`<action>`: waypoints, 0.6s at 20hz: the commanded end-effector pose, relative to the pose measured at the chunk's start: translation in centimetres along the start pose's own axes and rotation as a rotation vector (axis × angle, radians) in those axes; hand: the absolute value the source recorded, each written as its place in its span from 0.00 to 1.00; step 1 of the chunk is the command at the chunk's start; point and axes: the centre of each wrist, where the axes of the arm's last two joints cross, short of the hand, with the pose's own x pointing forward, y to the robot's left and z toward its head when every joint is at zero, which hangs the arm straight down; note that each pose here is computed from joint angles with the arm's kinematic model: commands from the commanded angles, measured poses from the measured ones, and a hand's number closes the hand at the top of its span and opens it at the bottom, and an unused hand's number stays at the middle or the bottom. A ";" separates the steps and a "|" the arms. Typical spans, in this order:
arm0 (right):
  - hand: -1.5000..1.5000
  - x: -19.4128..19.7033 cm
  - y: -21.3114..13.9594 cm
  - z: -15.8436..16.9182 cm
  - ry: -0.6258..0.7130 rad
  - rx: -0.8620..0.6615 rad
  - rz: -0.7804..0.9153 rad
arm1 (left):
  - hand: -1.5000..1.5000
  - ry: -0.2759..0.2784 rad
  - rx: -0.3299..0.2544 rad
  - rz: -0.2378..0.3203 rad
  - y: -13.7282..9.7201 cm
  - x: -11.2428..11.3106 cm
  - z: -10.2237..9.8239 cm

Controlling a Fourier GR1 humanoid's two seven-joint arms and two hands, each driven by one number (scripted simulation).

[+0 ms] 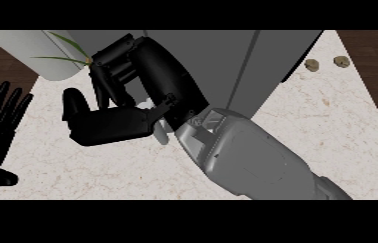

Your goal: Pick up the wine, place it into the cabinet and close the cabinet

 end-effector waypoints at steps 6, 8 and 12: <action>1.00 -4.1 -4.0 -1.8 0.048 -0.079 0.003 | 0.00 -0.012 0.023 -0.007 0.0 -1.4 -0.8; 1.00 -5.2 -8.2 -1.1 0.052 -0.090 0.014 | 0.00 -0.010 -0.005 0.010 0.9 0.5 -0.3; 1.00 -5.1 -8.6 -2.0 0.043 -0.100 0.049 | 0.00 -0.021 -0.003 -0.011 0.4 0.7 -1.8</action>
